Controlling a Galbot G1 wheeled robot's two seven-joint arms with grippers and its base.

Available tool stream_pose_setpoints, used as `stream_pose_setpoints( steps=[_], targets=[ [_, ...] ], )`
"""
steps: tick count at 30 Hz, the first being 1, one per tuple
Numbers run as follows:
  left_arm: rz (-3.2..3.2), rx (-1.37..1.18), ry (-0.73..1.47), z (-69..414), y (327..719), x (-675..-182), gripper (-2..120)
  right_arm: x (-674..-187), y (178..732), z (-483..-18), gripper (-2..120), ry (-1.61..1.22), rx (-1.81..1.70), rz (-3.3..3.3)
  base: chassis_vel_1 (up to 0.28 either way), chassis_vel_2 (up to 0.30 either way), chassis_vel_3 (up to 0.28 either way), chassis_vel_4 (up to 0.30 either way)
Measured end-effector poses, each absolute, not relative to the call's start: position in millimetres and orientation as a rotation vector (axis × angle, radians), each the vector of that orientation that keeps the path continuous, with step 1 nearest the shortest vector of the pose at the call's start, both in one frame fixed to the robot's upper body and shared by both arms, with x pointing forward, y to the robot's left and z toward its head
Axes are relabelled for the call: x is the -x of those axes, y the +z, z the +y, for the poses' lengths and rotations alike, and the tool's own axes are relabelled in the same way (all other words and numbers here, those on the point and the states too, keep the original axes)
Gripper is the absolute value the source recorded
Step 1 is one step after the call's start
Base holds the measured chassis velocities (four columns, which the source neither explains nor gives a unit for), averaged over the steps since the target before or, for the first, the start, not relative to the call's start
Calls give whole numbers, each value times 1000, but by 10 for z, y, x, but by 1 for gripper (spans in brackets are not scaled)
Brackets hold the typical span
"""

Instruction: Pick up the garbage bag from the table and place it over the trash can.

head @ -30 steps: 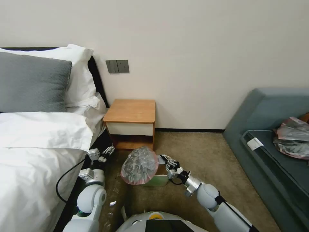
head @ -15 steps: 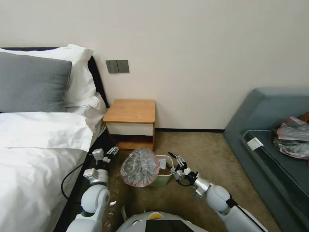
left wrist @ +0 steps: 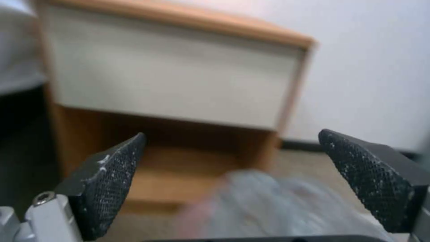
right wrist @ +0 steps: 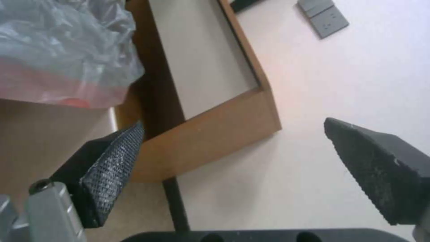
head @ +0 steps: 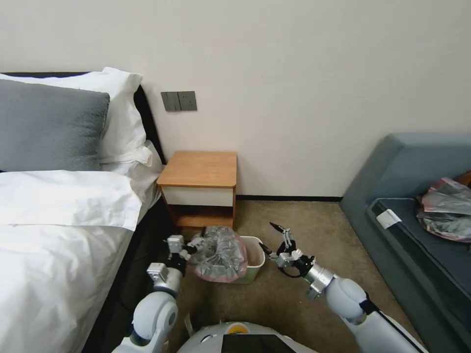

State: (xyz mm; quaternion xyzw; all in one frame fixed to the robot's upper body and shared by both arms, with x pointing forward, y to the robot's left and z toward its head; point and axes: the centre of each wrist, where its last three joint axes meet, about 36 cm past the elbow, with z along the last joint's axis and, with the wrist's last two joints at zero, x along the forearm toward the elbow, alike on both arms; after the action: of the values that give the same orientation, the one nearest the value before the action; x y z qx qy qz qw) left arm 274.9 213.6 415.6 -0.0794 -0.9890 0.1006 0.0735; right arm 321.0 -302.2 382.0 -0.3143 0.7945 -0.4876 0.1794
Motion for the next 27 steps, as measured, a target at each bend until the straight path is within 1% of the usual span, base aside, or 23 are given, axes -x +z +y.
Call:
stream_pose_setpoints(
  steps=[2, 5, 16, 22, 27],
  targets=[
    [-2920, 327, 300, 2080, 4099, -2701, 98, -3219, 3861, -3022, 100, -1375, 870, 2247, 0, 0, 0, 0],
    [-2909, 345, 289, 2041, 4026, -2680, 98, -3207, 3877, -3008, 100, -1365, 857, 2253, 0, 0, 0, 0],
    [-2880, 424, 333, 1926, 4064, -2558, 99, -3226, 3877, -3047, 100, -1359, 816, 2275, 0, 0, 0, 0],
    [-2802, 392, 371, 1893, 4051, -2508, 99, -3228, 3885, -3069, 100, -1362, 810, 2277, 0, 0, 0, 0],
    [-2762, 283, 368, 1867, 3966, -2522, 98, -3213, 3871, -3082, 100, -1358, 808, 2282, 0, 0, 0, 0]
  ],
)
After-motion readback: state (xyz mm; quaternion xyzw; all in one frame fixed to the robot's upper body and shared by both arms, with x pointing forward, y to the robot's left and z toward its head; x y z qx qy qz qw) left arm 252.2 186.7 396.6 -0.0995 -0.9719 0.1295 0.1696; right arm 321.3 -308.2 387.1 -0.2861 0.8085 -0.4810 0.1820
